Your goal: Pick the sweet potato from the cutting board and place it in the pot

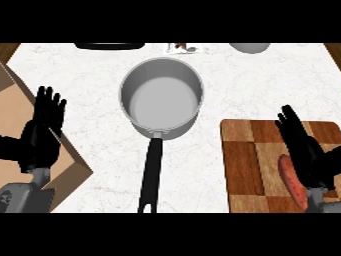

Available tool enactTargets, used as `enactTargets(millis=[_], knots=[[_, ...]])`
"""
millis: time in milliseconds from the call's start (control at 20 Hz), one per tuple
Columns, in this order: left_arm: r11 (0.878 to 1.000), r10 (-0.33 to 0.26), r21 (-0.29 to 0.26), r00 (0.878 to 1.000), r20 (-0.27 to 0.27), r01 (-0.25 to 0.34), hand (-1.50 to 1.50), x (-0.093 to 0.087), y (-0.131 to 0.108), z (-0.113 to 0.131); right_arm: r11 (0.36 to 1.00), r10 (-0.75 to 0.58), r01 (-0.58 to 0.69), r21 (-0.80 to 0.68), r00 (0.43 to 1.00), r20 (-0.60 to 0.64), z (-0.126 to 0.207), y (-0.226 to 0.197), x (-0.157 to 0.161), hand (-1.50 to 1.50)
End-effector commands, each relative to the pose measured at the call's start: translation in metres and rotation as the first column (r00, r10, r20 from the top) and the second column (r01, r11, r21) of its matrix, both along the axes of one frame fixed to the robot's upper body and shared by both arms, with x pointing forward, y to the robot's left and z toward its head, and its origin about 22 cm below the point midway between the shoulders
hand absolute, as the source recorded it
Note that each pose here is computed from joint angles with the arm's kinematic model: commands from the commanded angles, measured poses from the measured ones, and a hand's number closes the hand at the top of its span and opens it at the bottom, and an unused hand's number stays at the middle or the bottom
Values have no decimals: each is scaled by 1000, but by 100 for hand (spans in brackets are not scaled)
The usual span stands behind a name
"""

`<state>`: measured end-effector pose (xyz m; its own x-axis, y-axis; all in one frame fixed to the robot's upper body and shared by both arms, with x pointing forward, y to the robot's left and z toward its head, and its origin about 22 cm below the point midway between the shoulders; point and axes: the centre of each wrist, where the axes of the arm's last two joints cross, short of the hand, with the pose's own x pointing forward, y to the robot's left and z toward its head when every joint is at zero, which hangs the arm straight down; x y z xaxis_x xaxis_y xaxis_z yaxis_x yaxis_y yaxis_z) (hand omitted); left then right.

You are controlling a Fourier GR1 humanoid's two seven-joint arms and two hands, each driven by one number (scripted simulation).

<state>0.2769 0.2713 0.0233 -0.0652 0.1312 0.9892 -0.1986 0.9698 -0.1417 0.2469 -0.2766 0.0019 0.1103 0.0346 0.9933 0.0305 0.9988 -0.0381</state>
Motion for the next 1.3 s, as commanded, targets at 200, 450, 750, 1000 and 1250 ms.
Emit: enactTargets(millis=[200,450,750,1000,1250], knots=[[981,-135,130,989,-54,141,0,-4,-15,14,690,688,-704,167,710,151,41,60,15,-150],[975,-164,123,976,-144,182,0,-26,-26,6,754,656,-573,-321,660,365,90,-7,23,-150],[978,-150,118,976,-158,170,0,-34,-18,22,654,753,-618,-436,477,453,122,-84,14,-150],[975,-146,146,978,-152,168,0,-28,-24,40,504,841,-525,-686,478,251,197,-133,12,-150],[970,-189,125,969,-159,210,0,-30,-30,41,349,872,-536,-768,486,58,231,-144,9,-150]])
